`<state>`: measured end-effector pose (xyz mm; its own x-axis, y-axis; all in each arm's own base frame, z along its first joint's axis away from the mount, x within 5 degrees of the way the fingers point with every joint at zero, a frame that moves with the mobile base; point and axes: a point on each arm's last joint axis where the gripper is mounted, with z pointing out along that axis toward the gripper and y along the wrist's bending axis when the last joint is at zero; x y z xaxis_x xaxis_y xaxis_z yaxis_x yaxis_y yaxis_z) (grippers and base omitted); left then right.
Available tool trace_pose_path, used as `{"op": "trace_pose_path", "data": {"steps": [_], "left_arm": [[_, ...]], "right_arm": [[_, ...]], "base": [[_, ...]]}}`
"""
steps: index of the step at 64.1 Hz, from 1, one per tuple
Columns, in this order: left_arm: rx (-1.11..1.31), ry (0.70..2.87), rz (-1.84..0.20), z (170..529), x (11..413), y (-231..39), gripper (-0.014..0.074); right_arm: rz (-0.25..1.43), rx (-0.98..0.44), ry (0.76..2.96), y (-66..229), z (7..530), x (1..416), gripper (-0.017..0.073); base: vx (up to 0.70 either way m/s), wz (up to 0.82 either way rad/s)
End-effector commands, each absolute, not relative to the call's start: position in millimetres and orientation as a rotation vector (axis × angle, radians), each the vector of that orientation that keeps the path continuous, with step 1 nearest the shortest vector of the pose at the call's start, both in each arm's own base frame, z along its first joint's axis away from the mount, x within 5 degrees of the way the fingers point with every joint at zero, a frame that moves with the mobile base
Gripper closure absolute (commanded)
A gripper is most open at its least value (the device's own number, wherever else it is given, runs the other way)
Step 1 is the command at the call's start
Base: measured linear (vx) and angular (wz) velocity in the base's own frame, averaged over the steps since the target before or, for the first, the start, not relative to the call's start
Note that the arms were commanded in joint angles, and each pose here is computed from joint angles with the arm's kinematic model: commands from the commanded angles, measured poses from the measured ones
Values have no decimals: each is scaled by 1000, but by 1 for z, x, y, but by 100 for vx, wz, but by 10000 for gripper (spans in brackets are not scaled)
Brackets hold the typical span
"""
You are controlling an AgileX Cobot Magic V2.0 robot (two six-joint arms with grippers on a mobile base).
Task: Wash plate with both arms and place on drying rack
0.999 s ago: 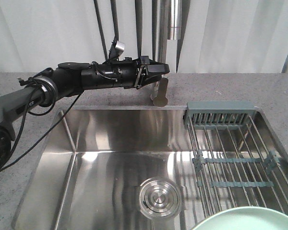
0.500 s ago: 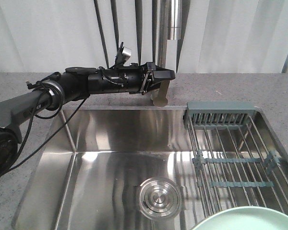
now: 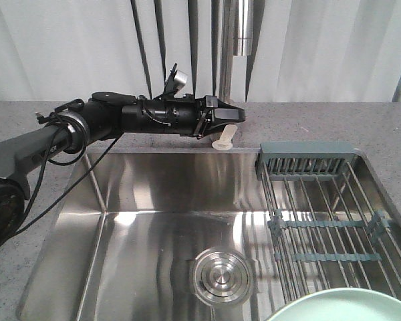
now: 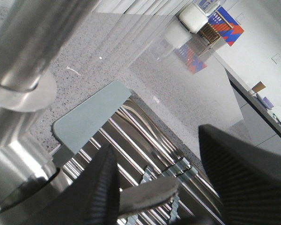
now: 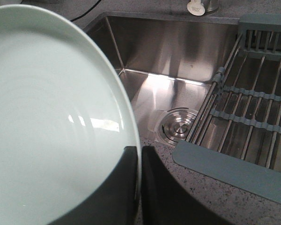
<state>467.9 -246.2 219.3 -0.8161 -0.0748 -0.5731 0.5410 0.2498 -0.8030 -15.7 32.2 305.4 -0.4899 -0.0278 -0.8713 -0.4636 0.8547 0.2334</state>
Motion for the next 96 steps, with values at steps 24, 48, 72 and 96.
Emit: {"op": "trace_pose_path", "data": {"steps": [24, 48, 72, 96], "left_arm": [[517, 1907, -1816, 284, 451, -225, 367], [456, 2218, -1548, 307, 451, -156, 602], [575, 2299, -735, 431, 367, -102, 601], [536, 2212, -477, 477, 243, -70, 601]], "right_arm": [[569, -324, 1955, 33, 318, -12, 564], [569, -324, 1955, 33, 318, -12, 564], [569, -324, 1955, 33, 318, -12, 564], [569, -324, 1955, 33, 318, -12, 564]], "base": [[0, 0], [0, 0], [0, 0], [0, 0]]}}
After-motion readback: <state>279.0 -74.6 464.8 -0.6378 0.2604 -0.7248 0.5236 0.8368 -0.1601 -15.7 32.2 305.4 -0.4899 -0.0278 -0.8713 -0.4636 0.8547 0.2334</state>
